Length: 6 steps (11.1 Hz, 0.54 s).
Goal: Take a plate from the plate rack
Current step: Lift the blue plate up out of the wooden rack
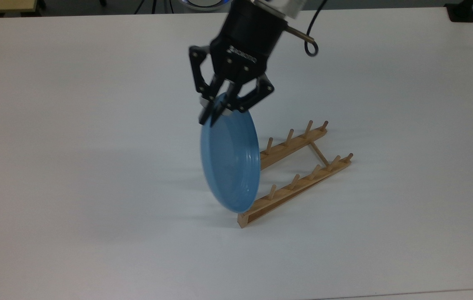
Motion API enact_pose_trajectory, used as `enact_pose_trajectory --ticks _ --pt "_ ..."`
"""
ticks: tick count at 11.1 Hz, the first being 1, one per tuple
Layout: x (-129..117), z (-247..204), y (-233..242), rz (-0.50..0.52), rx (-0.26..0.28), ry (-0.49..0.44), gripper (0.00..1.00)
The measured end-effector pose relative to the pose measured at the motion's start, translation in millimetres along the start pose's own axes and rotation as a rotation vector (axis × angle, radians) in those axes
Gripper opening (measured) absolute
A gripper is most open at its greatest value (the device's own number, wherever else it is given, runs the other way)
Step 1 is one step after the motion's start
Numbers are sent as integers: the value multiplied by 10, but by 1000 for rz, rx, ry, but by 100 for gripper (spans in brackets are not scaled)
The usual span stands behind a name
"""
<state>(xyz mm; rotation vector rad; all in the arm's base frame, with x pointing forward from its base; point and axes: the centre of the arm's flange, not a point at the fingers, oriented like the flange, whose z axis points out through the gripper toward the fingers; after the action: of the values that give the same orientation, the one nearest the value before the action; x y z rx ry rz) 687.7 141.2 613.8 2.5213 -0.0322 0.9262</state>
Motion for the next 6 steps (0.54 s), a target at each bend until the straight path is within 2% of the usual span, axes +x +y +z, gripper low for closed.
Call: enact_pose_trajectory --ticks 3,6 --pt "50 -64 267 66 38 -16 7" --pt "54 8 574 196 128 -77 7"
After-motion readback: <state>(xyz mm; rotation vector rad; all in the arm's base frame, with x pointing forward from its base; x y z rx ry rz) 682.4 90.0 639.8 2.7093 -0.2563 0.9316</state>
